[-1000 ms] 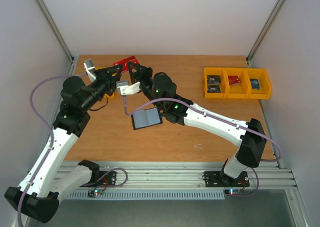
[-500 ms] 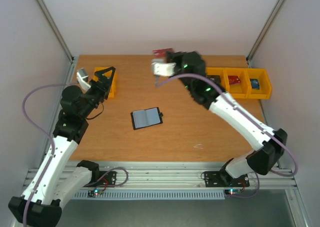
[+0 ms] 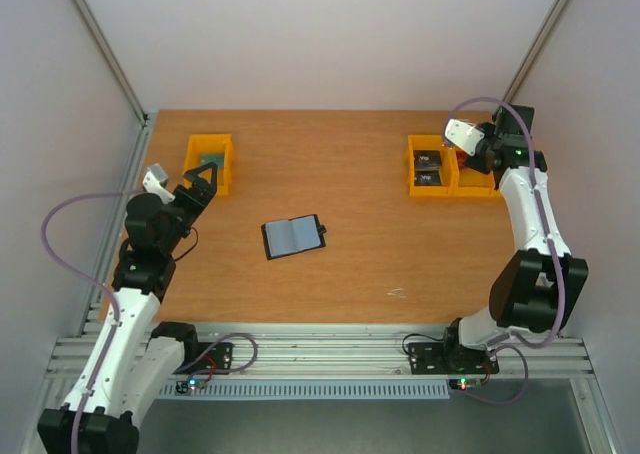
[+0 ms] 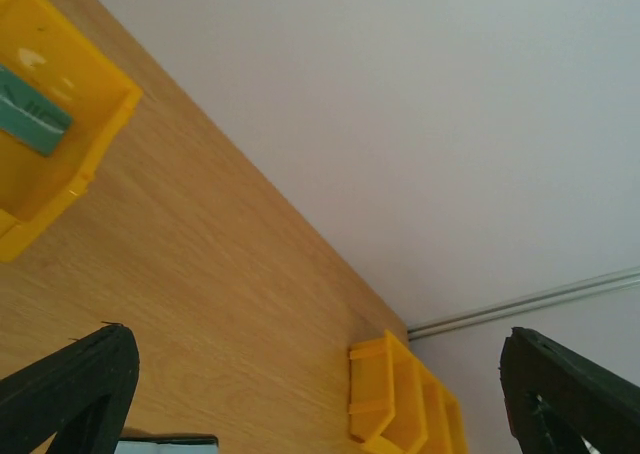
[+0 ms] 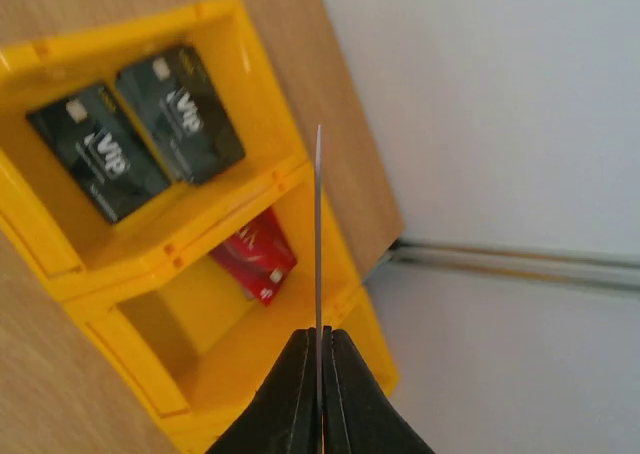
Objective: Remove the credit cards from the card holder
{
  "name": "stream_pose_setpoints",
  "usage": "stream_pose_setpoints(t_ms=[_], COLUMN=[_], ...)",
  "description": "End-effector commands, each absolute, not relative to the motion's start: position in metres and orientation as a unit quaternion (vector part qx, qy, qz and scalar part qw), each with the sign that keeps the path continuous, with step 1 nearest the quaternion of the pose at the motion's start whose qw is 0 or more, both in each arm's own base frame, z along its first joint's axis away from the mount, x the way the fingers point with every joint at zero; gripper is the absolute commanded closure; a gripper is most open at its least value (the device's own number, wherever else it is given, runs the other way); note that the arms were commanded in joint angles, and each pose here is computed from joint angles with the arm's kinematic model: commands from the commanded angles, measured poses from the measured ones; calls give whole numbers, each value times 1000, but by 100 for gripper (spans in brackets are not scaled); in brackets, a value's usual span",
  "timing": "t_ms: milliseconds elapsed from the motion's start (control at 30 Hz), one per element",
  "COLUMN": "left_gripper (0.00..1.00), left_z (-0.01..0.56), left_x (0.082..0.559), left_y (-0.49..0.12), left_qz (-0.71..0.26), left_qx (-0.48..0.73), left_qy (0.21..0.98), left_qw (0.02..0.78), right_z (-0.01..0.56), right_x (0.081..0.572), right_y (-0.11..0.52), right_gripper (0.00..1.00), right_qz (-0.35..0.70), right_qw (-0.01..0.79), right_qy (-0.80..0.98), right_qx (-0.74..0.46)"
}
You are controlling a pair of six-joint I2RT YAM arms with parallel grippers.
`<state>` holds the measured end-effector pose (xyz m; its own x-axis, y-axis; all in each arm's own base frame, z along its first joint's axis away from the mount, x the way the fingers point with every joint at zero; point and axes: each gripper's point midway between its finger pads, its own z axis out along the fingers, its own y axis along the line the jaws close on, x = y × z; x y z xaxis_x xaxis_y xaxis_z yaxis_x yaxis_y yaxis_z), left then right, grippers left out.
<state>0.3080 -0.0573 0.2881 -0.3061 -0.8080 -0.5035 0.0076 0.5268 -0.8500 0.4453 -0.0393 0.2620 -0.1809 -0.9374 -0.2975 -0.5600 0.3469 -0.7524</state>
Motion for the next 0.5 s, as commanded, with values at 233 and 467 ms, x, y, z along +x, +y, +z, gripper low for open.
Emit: stream_pose_setpoints(t_ms=[233, 467], left_gripper=[1, 1], left_z=[277, 284], left_x=[354, 396], left_y=[-69, -85], left_qz=[-377, -387], left_qx=[-227, -182], left_qy=[740, 754], left_qw=[509, 499], right_z=[173, 146], right_x=[496, 527], right_y=[-109, -130], right_gripper=[99, 99], right_qz=[-233, -254], right_qw=[342, 319], right_qy=[722, 698], right_qx=[-554, -589])
